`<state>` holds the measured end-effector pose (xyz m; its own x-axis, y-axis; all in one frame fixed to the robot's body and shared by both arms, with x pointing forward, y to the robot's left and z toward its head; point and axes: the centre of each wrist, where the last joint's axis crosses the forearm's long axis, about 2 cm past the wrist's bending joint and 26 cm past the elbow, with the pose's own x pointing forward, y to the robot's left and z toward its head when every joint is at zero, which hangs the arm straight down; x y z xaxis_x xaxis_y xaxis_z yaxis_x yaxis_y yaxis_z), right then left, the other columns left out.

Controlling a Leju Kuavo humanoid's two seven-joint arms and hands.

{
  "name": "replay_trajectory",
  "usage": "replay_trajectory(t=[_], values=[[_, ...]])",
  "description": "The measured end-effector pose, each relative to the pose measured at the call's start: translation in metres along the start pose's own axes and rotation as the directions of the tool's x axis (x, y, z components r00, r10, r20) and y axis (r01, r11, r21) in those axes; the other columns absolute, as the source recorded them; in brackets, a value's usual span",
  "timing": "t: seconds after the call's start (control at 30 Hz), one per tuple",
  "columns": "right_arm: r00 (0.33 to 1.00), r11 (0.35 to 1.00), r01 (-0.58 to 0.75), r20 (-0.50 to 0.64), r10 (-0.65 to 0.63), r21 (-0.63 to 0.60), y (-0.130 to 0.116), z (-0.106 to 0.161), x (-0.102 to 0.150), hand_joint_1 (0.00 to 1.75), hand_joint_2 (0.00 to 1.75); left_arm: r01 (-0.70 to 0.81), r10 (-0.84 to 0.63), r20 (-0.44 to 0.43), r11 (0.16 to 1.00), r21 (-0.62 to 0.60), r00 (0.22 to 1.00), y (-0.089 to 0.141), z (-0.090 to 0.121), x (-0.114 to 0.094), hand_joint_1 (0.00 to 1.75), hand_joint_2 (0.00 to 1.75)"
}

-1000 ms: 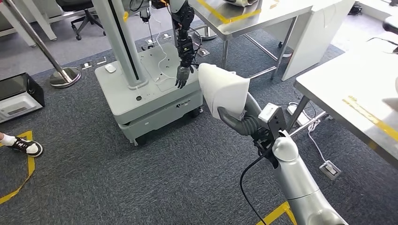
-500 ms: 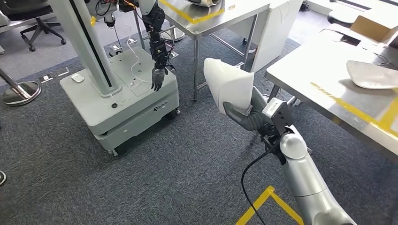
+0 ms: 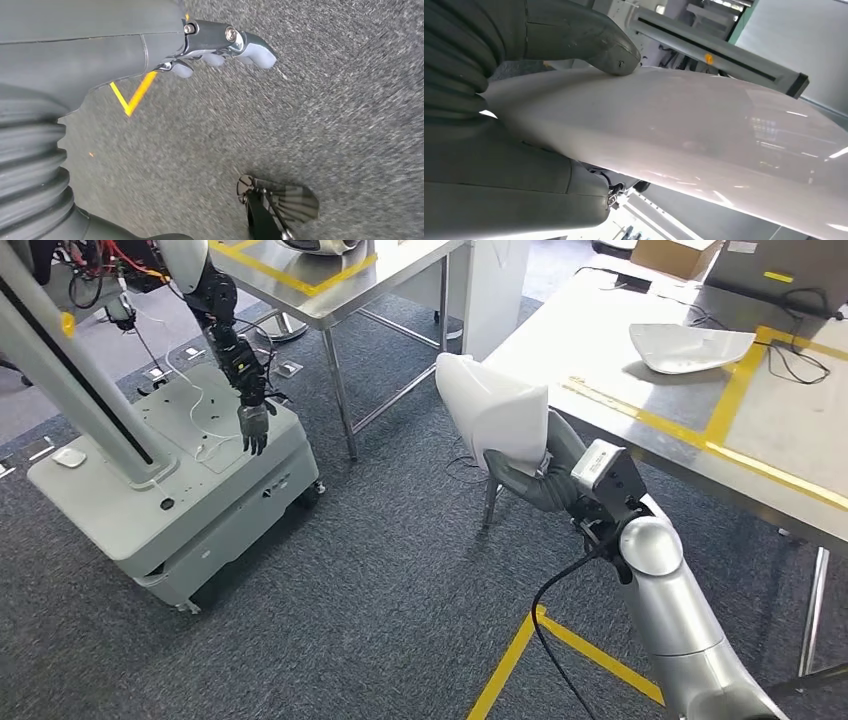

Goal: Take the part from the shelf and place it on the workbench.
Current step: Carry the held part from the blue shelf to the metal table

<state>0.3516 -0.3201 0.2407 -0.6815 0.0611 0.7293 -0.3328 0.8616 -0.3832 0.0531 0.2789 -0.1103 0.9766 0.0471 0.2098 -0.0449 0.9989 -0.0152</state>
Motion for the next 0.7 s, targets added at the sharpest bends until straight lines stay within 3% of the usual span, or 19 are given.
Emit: replay_trajectory(t=[0.2,0.47,0.7], values=[[1.000,1.000,0.010,0.022,-0.010,0.017,0.001,-0.003,-0.001,1.75,1.75,0.075,-0.076,-0.031,0.997,-0.032,0.997,-0.007,0.000,0.007,0.00,1.75],[0.998,1.000,-0.008,0.070,0.006,0.030,-0.021,-0.058,0.004,1.75,1.75,0.047,-0.045,0.055,0.998,-0.035,0.997,-0.013,-0.001,0.037,0.00,1.75],[0.996,0.999,-0.030,0.089,0.028,0.018,-0.037,-0.092,0.013,1.75,1.75,-0.007,0.007,0.054,1.000,-0.017,0.998,-0.011,-0.001,0.036,0.00,1.75]])
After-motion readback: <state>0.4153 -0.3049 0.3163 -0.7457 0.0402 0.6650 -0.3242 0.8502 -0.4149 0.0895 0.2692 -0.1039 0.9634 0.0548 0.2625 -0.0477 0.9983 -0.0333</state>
